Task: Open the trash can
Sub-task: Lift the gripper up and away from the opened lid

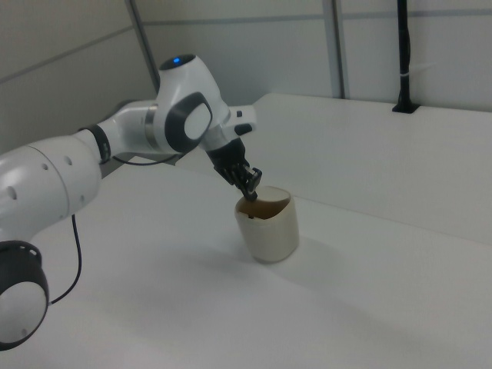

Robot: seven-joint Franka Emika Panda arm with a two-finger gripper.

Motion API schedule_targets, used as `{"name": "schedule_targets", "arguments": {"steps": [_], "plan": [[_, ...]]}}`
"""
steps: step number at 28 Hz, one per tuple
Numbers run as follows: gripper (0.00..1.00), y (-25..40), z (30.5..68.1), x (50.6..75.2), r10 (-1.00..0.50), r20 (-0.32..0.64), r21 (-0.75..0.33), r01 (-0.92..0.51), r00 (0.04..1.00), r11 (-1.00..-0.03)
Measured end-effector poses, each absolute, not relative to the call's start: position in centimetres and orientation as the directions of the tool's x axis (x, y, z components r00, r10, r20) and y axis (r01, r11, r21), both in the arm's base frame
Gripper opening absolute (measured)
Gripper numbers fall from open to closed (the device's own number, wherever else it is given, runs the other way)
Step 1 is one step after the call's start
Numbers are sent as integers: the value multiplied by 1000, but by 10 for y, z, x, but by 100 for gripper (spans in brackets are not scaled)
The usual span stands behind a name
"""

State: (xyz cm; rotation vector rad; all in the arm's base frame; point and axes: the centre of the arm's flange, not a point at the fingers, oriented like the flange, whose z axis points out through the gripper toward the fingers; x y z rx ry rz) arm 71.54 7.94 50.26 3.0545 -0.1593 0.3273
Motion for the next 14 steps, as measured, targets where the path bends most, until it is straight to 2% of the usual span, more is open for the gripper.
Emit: {"name": "schedule_targets", "arguments": {"steps": [6, 14], "plan": [[36, 59, 543, 687, -109, 137, 80, -121, 985, -989], [63, 53, 552, 669, -60, 45, 104, -64, 997, -992]]}}
